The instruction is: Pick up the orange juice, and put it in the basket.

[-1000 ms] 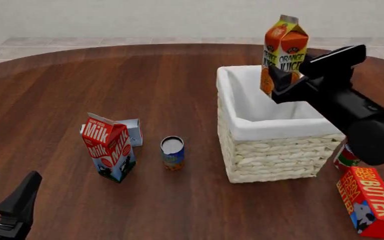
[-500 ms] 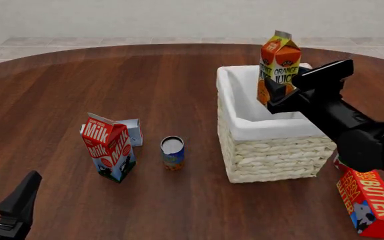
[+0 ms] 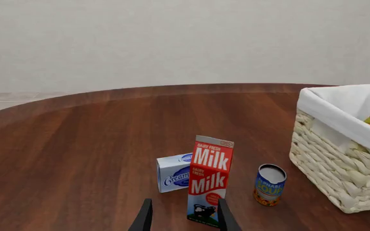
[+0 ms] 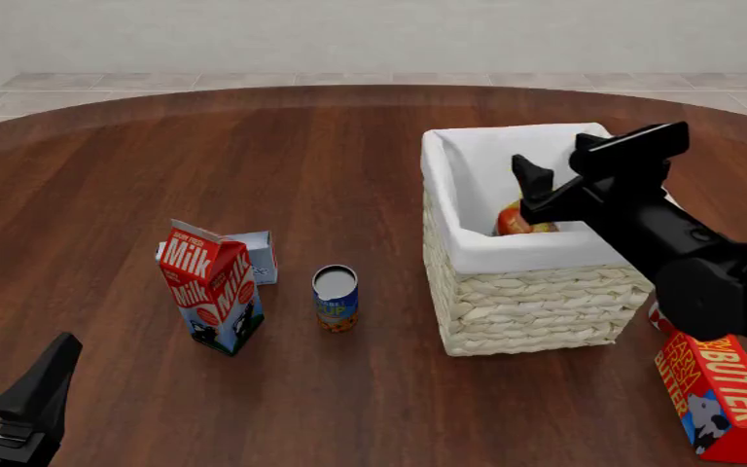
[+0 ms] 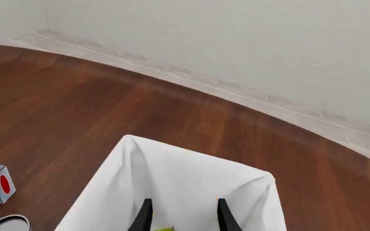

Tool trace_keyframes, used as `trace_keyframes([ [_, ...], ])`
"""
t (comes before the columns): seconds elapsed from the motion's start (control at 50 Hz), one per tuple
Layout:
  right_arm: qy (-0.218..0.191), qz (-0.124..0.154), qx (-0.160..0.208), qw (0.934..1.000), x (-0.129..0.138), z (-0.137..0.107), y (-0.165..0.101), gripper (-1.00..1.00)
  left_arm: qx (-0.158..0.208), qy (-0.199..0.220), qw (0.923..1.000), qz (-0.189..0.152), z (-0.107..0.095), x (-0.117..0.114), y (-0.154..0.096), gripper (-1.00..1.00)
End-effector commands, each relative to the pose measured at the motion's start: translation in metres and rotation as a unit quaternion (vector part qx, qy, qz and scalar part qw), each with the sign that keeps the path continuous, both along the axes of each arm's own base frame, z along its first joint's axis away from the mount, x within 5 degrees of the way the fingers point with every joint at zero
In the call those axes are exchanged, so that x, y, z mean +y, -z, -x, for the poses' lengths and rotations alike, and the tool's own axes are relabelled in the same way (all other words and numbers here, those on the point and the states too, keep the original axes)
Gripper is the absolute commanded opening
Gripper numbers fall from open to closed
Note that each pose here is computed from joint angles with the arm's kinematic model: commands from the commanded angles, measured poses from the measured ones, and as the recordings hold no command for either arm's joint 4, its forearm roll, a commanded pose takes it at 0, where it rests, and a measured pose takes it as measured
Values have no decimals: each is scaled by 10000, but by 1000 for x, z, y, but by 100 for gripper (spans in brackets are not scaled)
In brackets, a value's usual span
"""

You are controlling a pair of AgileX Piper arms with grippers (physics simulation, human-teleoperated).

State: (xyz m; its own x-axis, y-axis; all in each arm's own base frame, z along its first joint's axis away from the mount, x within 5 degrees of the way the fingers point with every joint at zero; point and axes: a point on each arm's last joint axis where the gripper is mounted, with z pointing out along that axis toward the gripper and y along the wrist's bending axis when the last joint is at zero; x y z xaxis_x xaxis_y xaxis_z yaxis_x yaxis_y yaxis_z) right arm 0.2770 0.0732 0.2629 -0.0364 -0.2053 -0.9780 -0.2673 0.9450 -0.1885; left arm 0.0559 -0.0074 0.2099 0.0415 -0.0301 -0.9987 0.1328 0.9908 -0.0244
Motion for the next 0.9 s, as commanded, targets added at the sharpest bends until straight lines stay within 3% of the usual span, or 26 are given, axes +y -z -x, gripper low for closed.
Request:
trace_keyframes([
  [0.02,5,-50,5,10000,-1,2,1,100,-4,7,10000,3,0,0,0,100],
  [0.22,14,-70,-1,10000,-2,5,0,100,-1,10,10000,3,0,0,0,100],
  [0.42,-63,-51,-242,9997,-4,29,-29,100,-6,18,10000,8,0,0,-1,100],
  [0.54,-98,-99,-480,9987,-11,58,-54,100,-15,28,10000,13,0,0,-2,100],
  [0.58,-107,-237,-539,9982,-14,72,-61,100,-17,30,10000,11,0,0,-2,100],
  [0.76,-196,-215,-555,9980,-21,108,-62,100,-49,74,10000,17,1,-1,-5,100],
  [0.9,-63,-423,-628,9971,-37,147,-62,100,-64,62,10000,29,1,-1,-6,100],
])
